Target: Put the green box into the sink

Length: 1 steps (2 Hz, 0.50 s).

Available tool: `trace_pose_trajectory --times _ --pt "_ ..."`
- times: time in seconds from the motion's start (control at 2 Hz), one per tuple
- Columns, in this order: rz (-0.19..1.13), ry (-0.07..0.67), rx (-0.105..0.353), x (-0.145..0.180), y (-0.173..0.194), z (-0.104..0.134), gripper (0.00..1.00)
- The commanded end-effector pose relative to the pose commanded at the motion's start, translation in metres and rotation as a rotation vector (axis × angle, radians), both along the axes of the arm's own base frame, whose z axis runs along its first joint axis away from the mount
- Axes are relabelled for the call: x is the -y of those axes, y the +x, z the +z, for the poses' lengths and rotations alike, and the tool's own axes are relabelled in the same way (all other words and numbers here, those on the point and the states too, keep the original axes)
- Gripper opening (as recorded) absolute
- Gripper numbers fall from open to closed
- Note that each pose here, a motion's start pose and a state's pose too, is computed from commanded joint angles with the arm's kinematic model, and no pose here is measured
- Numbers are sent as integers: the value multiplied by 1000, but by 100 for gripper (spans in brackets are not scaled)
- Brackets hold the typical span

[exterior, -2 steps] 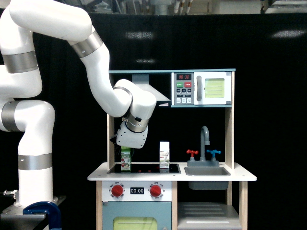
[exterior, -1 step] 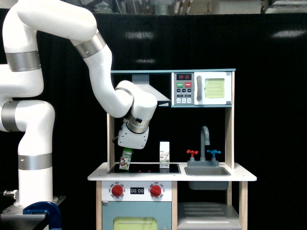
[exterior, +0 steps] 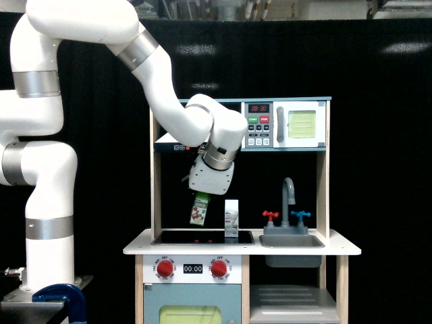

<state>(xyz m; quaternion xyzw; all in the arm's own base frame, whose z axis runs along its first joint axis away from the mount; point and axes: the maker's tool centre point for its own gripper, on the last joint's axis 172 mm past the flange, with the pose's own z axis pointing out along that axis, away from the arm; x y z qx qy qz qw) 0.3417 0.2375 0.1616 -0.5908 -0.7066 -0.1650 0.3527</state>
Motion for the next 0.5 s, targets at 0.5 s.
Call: trace_pose_trajectory --times 0.5 --pt "2 2 3 21 130 1 0"
